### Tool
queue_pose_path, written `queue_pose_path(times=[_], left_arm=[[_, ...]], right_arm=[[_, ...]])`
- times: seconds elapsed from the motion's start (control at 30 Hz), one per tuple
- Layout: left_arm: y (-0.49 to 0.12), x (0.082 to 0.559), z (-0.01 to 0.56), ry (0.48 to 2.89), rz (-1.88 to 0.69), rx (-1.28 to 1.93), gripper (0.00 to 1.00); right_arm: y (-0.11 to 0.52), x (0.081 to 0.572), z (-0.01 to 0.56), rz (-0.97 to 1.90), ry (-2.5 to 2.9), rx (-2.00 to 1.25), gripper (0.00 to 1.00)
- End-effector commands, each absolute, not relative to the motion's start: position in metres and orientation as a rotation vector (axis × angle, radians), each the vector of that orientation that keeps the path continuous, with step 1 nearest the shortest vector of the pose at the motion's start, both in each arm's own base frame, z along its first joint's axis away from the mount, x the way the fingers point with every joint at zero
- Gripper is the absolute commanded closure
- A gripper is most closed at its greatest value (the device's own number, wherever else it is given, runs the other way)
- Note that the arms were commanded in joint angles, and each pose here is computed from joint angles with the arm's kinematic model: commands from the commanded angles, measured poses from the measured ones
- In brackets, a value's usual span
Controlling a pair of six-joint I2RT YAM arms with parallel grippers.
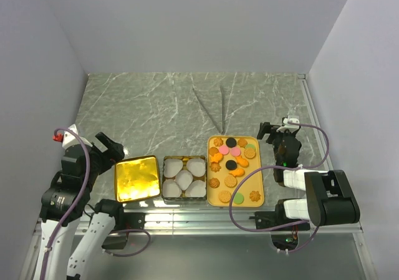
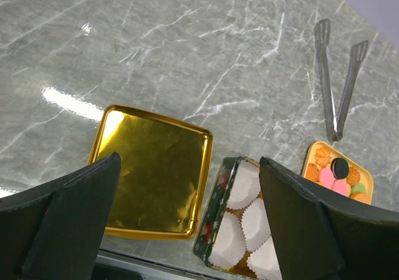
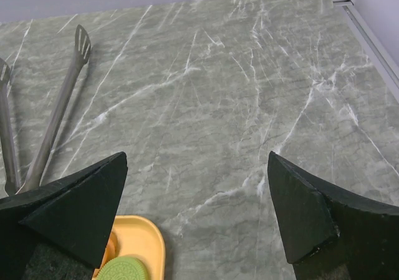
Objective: Pack the cookies
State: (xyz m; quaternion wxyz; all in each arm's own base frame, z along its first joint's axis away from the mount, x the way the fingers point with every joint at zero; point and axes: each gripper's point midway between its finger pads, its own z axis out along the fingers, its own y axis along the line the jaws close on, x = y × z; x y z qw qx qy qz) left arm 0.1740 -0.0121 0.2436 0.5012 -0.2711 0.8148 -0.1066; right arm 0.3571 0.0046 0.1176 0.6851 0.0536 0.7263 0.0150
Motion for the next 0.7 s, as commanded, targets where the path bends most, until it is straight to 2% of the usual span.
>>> queue_pose_path(times=[0.0, 0.3, 0.5, 0.63, 0.67], left_arm=[[-0.005, 0.170, 0.244, 1.955, -0.225, -0.698, 0.01], [-0.021, 0.177, 0.239, 2.009, -0.280, -0.578, 0.01], [-0.020, 0.179, 0.230, 2.031, -0.267, -0.612, 0.00], [-0.020, 0.178, 0.228, 2.035, -0.261, -0.616, 0.00], [-0.020, 0.177, 0.227, 2.038, -0.260, -0.620, 0.00]], right_arm=[[0.003, 0.367, 0.140, 0.036, 1.560, 0.127, 0.00], [0.003, 0.367, 0.139, 0.036, 1.562, 0.127, 0.00], [0.001, 0.367, 0.141, 0.028, 1.554, 0.145, 0.00], [-0.020, 0.368, 0.165, -0.041, 1.541, 0.284, 0.00], [-0.021, 0.363, 0.151, -0.070, 1.654, 0.302, 0.00]])
